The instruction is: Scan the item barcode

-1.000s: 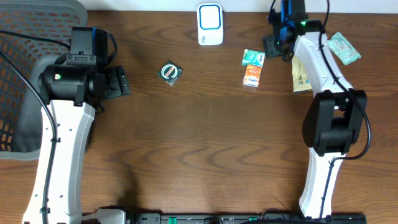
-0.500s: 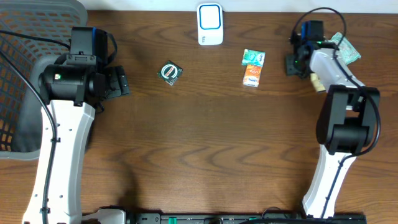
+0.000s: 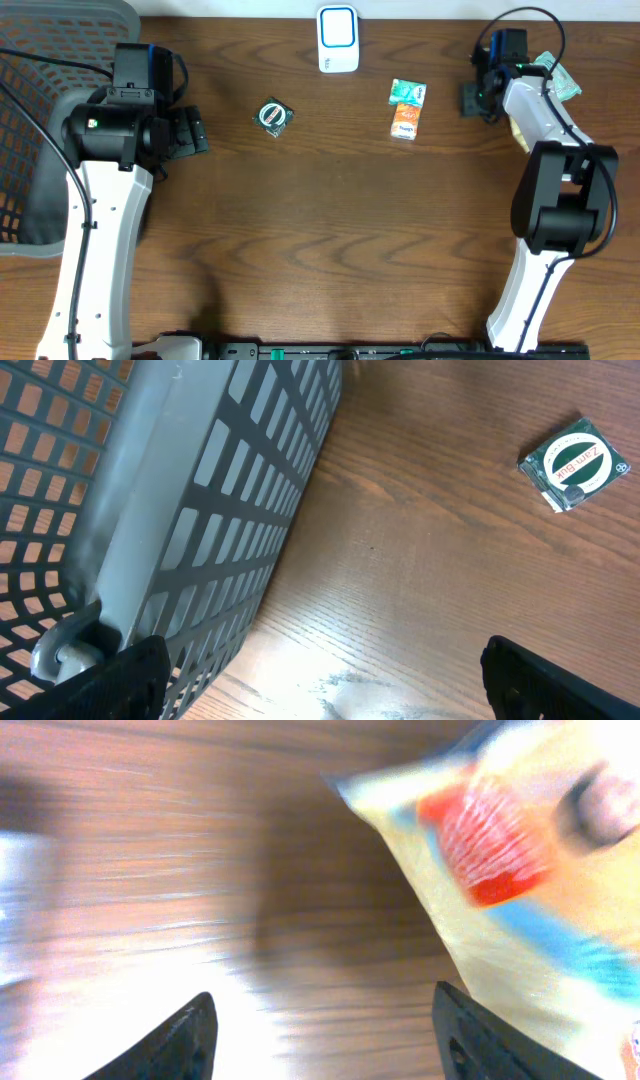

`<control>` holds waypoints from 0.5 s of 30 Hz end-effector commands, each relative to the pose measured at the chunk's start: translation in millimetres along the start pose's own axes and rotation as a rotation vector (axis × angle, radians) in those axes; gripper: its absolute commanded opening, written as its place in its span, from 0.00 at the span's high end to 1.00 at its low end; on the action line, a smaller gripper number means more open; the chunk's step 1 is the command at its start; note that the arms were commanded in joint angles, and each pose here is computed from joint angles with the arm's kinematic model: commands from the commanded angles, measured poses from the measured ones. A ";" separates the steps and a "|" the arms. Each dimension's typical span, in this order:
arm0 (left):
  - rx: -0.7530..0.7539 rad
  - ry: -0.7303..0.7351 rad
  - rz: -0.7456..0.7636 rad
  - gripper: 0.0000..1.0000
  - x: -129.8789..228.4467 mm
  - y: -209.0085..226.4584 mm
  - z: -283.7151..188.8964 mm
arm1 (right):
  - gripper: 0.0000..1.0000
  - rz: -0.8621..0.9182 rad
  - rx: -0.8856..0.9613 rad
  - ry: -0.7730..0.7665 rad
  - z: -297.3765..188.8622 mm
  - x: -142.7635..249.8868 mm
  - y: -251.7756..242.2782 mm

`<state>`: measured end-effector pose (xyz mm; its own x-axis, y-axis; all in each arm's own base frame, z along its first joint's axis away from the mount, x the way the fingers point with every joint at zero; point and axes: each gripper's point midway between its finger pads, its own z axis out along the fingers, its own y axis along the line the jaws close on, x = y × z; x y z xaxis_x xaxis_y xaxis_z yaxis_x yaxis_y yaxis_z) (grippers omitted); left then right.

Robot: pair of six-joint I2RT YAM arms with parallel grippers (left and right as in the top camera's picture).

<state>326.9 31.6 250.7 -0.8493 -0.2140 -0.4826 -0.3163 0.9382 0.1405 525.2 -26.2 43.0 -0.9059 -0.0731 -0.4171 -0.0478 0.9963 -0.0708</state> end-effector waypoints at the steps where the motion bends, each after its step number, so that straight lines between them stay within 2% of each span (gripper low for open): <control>1: -0.015 -0.016 -0.014 0.02 -2.9 5.4 -4.2 | 0.32 -0.043 -0.225 -0.122 -52.9 -33.4 58.6; 6: -0.015 -0.016 -0.014 0.02 -2.9 5.4 -4.2 | 0.30 -0.044 -0.297 -0.122 -62.6 -34.3 95.9; 15: -0.015 -0.016 -0.014 0.02 -2.9 5.4 -4.2 | 0.28 0.063 -0.373 0.001 -63.1 -9.4 151.7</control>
<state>327.0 31.5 250.7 -0.8491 -0.2140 -0.4829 -0.3163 0.9382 0.1404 506.4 103.7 93.2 -0.8924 -0.0689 -0.4460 -0.1793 0.9610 0.2105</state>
